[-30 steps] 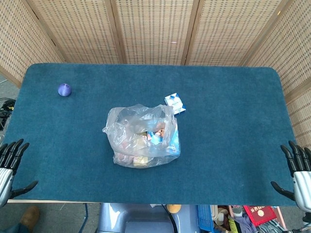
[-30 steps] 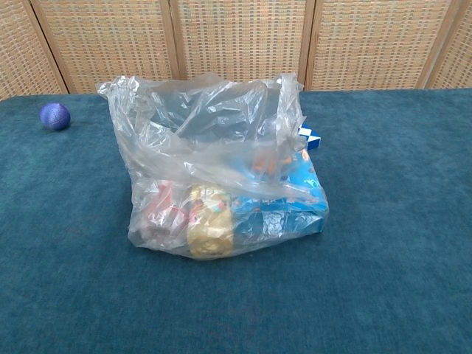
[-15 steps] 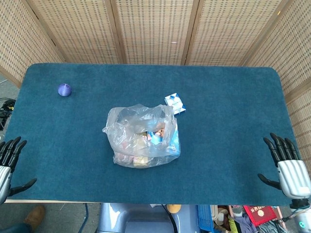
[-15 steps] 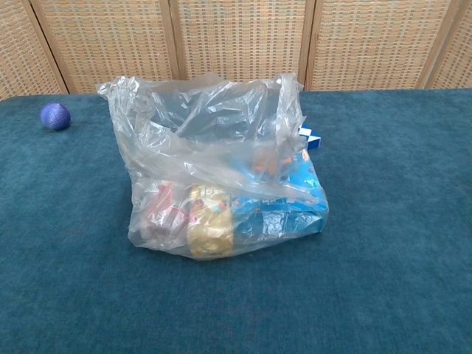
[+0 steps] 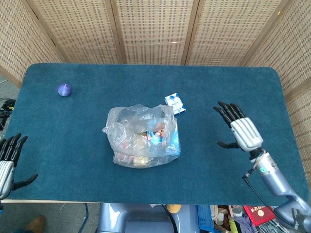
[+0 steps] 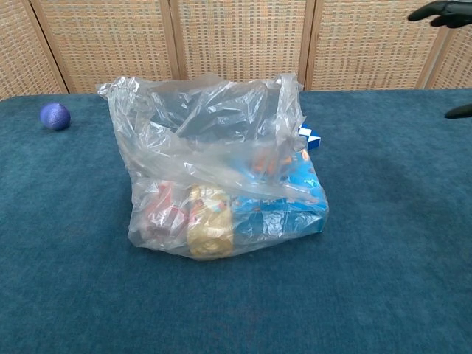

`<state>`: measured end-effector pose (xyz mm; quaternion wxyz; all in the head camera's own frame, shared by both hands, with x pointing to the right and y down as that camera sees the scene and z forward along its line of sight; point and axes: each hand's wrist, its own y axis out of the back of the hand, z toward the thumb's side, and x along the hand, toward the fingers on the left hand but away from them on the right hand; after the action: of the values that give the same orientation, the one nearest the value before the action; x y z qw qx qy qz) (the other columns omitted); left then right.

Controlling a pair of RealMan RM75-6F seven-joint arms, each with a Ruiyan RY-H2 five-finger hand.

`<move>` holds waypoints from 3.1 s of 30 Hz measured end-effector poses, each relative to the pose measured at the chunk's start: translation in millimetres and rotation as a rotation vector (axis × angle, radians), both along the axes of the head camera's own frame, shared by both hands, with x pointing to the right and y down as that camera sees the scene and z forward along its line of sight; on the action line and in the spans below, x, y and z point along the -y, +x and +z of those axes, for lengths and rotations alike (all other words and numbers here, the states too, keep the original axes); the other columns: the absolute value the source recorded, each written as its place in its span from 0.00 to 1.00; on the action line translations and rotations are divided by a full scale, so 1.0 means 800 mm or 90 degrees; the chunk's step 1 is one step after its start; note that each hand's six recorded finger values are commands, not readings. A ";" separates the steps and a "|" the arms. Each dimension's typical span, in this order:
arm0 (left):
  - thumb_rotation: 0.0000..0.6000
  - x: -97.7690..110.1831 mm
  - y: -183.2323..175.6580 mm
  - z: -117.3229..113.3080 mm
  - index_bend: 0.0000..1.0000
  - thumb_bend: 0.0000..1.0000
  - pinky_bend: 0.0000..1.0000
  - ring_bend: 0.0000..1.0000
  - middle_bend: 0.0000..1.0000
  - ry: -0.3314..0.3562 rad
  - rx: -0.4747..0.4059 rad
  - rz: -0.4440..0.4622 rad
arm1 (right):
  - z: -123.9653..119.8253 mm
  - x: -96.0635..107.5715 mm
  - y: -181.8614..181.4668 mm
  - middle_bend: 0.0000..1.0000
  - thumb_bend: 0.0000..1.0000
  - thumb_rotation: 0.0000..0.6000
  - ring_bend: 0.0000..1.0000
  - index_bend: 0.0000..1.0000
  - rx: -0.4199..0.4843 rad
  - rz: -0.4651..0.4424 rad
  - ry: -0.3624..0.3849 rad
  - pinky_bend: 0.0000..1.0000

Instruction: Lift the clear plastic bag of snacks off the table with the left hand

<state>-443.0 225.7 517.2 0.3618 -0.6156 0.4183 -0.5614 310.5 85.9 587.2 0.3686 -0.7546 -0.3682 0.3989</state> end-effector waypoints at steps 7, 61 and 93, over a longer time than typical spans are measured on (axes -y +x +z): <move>1.00 0.011 -0.009 0.012 0.00 0.13 0.00 0.00 0.00 -0.012 0.014 -0.028 | 0.031 0.044 -0.069 0.00 0.00 1.00 0.00 0.00 0.017 -0.044 -0.015 0.00; 1.00 0.027 -0.027 0.042 0.00 0.14 0.00 0.00 0.00 -0.050 0.035 -0.066 | 0.057 0.087 -0.274 0.06 0.61 1.00 0.00 0.22 0.347 0.041 0.034 0.00; 1.00 0.100 0.115 0.083 0.00 0.28 0.00 0.00 0.00 -0.390 -0.582 -0.028 | 0.034 0.087 -0.239 0.09 0.65 1.00 0.00 0.26 0.293 0.028 0.053 0.00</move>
<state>-351.2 145.8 583.4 -0.0641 -0.8650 0.3631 -0.3404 119.0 16.1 614.4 0.2972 -0.8016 -0.4749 0.2088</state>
